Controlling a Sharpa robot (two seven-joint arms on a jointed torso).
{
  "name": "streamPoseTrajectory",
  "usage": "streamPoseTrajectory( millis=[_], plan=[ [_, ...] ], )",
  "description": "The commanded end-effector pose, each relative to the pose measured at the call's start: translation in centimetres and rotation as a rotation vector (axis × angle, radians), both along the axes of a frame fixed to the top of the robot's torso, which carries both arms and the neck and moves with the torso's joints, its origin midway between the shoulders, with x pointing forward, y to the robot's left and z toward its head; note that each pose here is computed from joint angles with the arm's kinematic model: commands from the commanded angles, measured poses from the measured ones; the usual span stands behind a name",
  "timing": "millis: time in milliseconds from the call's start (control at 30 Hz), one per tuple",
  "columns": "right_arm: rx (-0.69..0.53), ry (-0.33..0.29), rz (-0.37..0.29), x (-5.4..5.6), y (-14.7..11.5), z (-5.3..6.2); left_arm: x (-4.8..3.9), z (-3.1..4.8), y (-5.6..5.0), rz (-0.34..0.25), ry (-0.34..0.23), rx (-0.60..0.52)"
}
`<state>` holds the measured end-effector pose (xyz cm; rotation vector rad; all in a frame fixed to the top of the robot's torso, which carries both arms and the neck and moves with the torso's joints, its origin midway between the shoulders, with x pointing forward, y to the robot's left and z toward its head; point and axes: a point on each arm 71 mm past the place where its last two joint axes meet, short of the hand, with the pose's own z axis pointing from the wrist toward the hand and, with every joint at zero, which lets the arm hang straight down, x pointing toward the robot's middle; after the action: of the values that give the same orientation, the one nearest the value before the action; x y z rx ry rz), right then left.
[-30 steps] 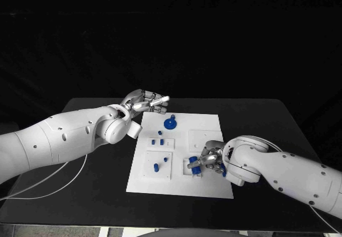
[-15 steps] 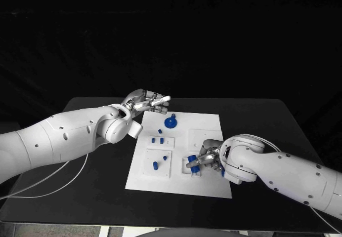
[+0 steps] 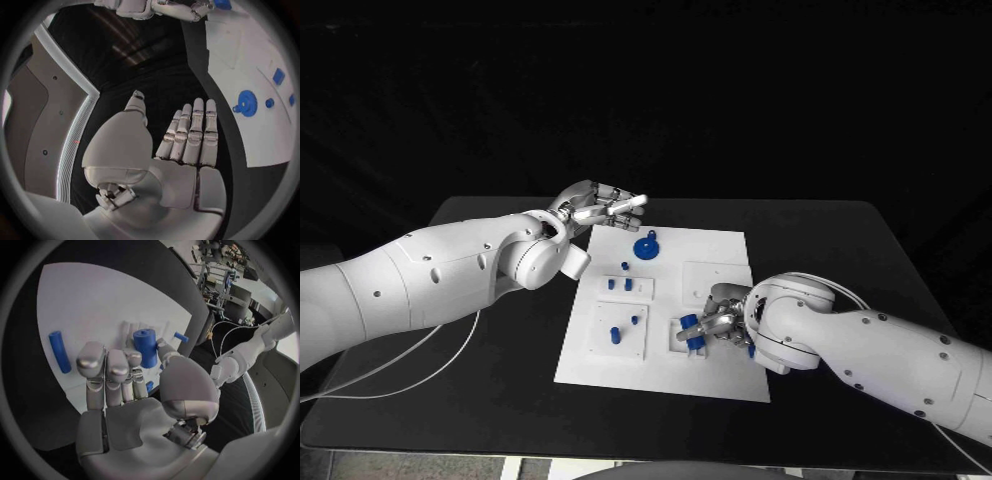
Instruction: Assemble the parts on the task board
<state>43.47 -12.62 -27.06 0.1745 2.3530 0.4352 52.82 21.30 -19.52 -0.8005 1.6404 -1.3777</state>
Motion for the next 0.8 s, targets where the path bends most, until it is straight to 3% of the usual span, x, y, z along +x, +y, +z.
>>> streamPoseTrajectory(
  millis=[33, 400, 800],
  plan=[
    [-0.023, 0.016, 0.028, -0.53, 0.34, -0.69, -0.08, 0.02, -0.27, -0.018, -0.001, -0.002],
    [-0.015, -0.045, 0.035, -0.52, 0.66, -0.18, -0.06, 0.01, -0.26, -0.018, 0.0, -0.001],
    [-0.011, -0.063, 0.04, -0.73, 0.65, 0.14, -0.06, 0.0, -0.23, -0.018, 0.001, 0.0]
  ],
)
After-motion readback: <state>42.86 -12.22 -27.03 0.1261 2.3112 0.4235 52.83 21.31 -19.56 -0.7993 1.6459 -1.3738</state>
